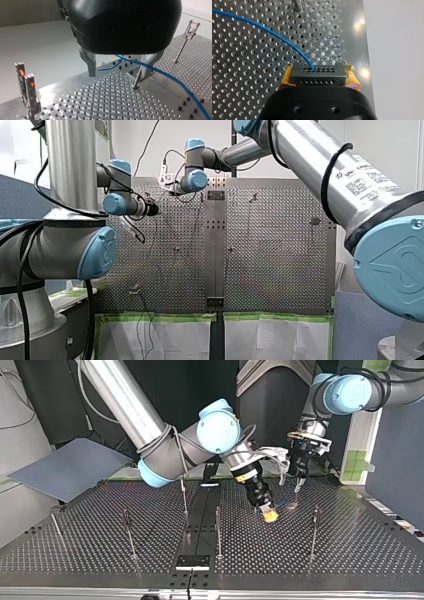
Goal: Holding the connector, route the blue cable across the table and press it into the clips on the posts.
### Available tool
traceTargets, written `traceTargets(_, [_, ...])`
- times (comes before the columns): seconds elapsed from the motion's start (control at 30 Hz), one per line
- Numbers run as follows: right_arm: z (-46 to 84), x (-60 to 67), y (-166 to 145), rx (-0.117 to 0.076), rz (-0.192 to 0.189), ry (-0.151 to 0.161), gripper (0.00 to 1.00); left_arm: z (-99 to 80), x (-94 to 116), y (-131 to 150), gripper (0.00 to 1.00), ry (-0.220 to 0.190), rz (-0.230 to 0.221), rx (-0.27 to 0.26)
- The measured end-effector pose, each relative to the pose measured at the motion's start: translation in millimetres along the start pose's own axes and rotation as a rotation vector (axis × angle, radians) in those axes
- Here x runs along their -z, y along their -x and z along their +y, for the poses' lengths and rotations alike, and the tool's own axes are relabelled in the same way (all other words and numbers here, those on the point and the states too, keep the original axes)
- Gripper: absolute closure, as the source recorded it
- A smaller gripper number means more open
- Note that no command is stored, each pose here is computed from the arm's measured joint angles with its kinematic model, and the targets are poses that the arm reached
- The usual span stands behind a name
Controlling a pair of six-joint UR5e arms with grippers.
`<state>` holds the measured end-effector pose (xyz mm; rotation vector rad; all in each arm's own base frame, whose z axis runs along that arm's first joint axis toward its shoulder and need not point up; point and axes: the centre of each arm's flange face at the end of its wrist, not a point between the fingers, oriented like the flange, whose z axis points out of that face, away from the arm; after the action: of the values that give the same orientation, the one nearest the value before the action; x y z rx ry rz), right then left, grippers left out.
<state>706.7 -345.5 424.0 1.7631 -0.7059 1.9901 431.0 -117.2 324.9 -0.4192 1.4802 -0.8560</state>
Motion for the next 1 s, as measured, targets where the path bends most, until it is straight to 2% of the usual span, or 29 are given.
traceTargets(0.2, [-6.9, 1.3, 0.3, -0.003, -0.002, -0.02, 1.0, 8.7, -2.4, 0.9, 0.16, 0.018, -0.01, 0.001])
traceTargets(0.23, [-7.6, 1.5, 0.3, -0.003, -0.003, -0.022, 1.0, 10.0, -2.6, 1.8, 0.23, 0.022, -0.014, 0.0])
traceTargets(0.27, [-8.2, 1.7, 0.2, -0.003, -0.003, -0.023, 1.0, 11.3, -2.7, 2.7, 0.34, 0.026, -0.018, -0.001])
traceTargets(0.3, [-8.8, 1.8, 0.1, -0.003, -0.003, -0.024, 1.0, 12.9, -2.8, 4.0, 0.34, 0.032, -0.024, -0.003])
traceTargets(0.33, [-9.0, 1.9, 0.0, -0.003, -0.002, -0.024, 1.0, 14.0, -2.8, 5.2, 0.44, 0.037, -0.03, -0.005])
traceTargets(0.37, [-9.3, 1.9, 0.1, -0.003, -0.002, -0.025, 1.0, 15.0, -2.9, 6.6, 0.64, 0.041, -0.036, -0.007])
traceTargets(0.4, [-9.6, 2.0, 0.0, -0.003, -0.002, -0.025, 1.0, 16.6, -2.9, 8.4, 0.64, 0.048, -0.046, -0.011])
traceTargets(0.43, [-10.0, 2.0, 0.0, -0.003, -0.002, -0.026, 1.0, 17.8, -2.9, 9.9, 0.79, 0.054, -0.053, -0.014])
traceTargets(0.47, [-10.3, 2.1, 0.0, -0.003, -0.002, -0.026, 1.0, 18.9, -2.8, 11.3, 1.0, 0.06, -0.06, -0.018])
traceTargets(0.77, [-11.6, 2.1, -0.1, -0.004, 0.0, -0.028, 1.0, 19.7, 0.5, 25.3, 1.0, 0.082, -0.106, -0.043])
traceTargets(1.0, [-9.1, 0.1, -7.2, -0.015, 0.015, -0.026, 1.0, 15.4, 10.4, 54.5, 1.0, 0.117, -0.186, -0.07])
